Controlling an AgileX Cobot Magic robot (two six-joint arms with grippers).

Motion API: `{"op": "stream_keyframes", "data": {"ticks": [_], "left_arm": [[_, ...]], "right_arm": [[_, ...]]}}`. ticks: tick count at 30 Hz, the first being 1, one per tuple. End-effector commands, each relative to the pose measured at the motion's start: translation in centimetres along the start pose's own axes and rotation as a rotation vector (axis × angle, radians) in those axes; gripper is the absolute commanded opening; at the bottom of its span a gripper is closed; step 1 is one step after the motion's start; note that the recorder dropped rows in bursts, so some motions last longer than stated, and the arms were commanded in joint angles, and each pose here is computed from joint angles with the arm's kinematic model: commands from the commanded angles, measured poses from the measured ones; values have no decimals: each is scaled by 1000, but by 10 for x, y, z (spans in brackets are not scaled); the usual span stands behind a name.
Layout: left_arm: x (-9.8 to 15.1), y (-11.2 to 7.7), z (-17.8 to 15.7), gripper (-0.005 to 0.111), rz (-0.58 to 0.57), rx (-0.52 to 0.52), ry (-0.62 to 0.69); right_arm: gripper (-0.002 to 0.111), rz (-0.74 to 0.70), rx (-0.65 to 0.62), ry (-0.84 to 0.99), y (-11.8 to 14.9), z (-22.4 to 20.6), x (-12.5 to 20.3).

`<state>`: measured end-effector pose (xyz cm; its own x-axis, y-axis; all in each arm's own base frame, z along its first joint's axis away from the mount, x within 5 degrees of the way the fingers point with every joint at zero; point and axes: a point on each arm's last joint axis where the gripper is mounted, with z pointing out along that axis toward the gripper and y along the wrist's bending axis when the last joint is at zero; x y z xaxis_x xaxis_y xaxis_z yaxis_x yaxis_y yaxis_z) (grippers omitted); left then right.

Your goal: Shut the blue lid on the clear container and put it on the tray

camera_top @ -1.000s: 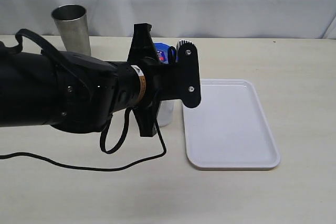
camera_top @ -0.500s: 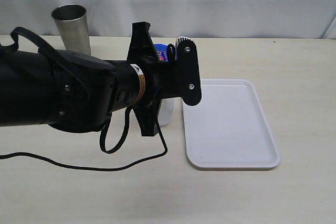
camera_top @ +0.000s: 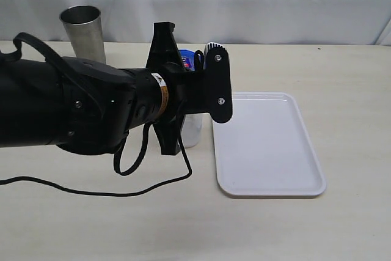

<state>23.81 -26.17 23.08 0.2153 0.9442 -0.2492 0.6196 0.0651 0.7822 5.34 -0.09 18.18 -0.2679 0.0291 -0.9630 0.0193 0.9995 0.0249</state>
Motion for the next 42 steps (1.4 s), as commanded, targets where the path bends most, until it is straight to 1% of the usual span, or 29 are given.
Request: {"op": "stream_keyframes", "data": {"ticks": [1, 11, 17, 42], "left_arm": [[1, 1, -2, 0, -6, -10, 7], [1, 1, -2, 0, -12, -8, 9], [-5, -3, -5, 0, -6, 2, -7], [-4, -4, -5, 0, -34, 13, 8]], "right_arm": [[5, 4, 3, -15, 0, 0, 0], [5, 4, 3, -15, 0, 0, 0], [5, 4, 3, -15, 0, 0, 0], [5, 4, 3, -15, 0, 0, 0]]}}
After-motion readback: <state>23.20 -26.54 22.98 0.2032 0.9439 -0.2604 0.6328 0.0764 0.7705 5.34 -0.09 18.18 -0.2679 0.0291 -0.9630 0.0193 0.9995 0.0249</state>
